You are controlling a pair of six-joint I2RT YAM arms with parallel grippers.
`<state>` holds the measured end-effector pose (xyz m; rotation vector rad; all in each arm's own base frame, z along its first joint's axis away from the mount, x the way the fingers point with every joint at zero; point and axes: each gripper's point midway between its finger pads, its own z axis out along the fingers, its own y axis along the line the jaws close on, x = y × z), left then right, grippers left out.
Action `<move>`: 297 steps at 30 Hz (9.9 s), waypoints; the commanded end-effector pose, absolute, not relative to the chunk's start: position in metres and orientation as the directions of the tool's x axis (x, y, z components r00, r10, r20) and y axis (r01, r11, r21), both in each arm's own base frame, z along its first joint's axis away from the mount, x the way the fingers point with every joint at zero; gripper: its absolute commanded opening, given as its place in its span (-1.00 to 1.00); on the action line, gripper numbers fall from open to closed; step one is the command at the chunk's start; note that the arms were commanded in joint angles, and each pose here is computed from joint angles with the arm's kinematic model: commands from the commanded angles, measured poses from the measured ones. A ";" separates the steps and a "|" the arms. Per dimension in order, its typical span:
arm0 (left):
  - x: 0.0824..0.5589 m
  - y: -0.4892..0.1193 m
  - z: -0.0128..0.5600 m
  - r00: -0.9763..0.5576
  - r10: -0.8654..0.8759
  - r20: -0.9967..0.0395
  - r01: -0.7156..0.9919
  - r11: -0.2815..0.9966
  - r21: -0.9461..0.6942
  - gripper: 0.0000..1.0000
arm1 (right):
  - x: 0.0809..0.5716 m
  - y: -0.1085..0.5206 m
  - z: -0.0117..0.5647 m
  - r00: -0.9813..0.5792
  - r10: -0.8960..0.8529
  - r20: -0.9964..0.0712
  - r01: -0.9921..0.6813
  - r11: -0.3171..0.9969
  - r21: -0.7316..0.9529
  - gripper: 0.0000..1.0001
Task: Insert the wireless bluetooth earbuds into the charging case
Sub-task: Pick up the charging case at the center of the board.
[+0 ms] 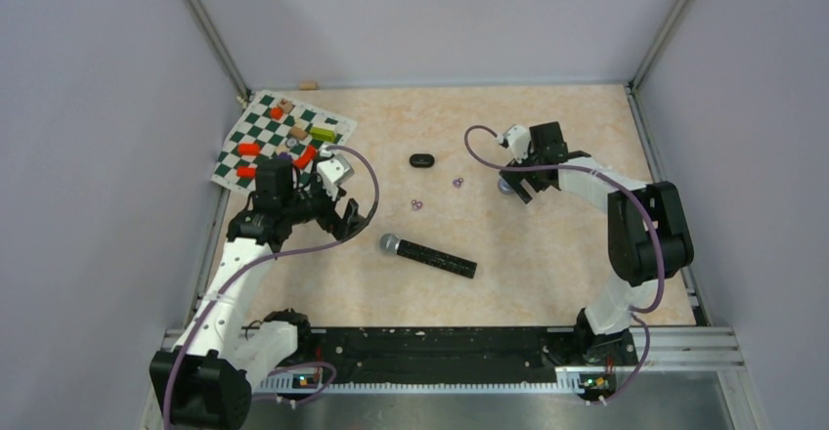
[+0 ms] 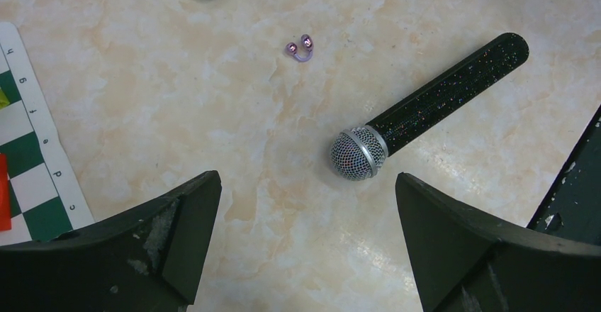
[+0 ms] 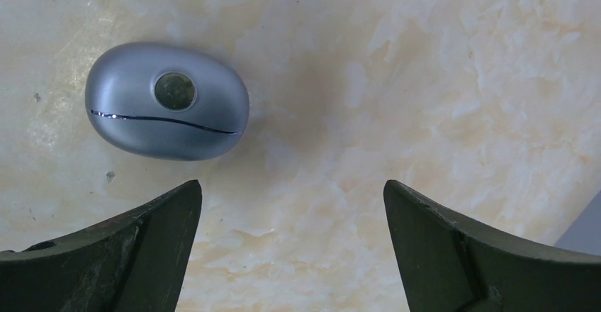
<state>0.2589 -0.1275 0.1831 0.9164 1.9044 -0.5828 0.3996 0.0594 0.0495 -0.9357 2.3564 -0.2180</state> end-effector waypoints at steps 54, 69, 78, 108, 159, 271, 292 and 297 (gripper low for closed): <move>0.260 -0.127 0.193 -0.304 0.310 -0.901 0.796 0.603 -0.061 0.98 | 0.421 0.119 0.070 -0.626 -0.386 -0.678 -0.498 0.867 -0.034 0.82; 0.260 -0.126 0.193 -0.303 0.306 -0.903 0.795 0.603 -0.063 0.97 | 0.417 0.122 0.045 -0.691 -0.357 -0.629 -0.472 0.881 0.018 0.50; 0.260 -0.127 0.194 -0.304 0.302 -0.904 0.797 0.600 -0.067 0.97 | 0.427 0.104 0.052 -0.672 -0.379 -0.636 -0.427 0.900 -0.085 0.54; 0.260 -0.126 0.194 -0.310 0.297 -0.903 0.795 0.602 -0.075 0.98 | 0.426 0.118 0.044 -0.716 -0.273 -0.643 -0.379 0.925 0.028 0.47; 0.327 -0.320 0.264 -0.569 0.232 -0.789 0.821 0.117 -0.559 0.97 | 0.324 0.227 0.240 0.218 -0.442 -0.870 -0.768 0.472 -0.433 -0.52; 0.225 -0.348 0.249 -0.199 0.461 -0.865 0.946 -0.139 -0.292 -0.73 | 0.224 0.252 0.244 -0.194 -0.177 -0.965 -0.974 -0.079 0.211 -0.45; 0.231 -0.343 0.261 -0.202 0.436 -0.877 0.957 -0.102 -0.272 0.73 | 0.235 0.245 0.261 -0.174 -0.142 -0.974 -0.984 -0.018 0.179 -0.66; 0.235 -0.344 0.266 -0.239 0.409 -0.881 0.949 -0.092 -0.301 0.70 | 0.247 0.242 0.265 -0.174 -0.106 -0.979 -0.984 0.062 0.169 -0.67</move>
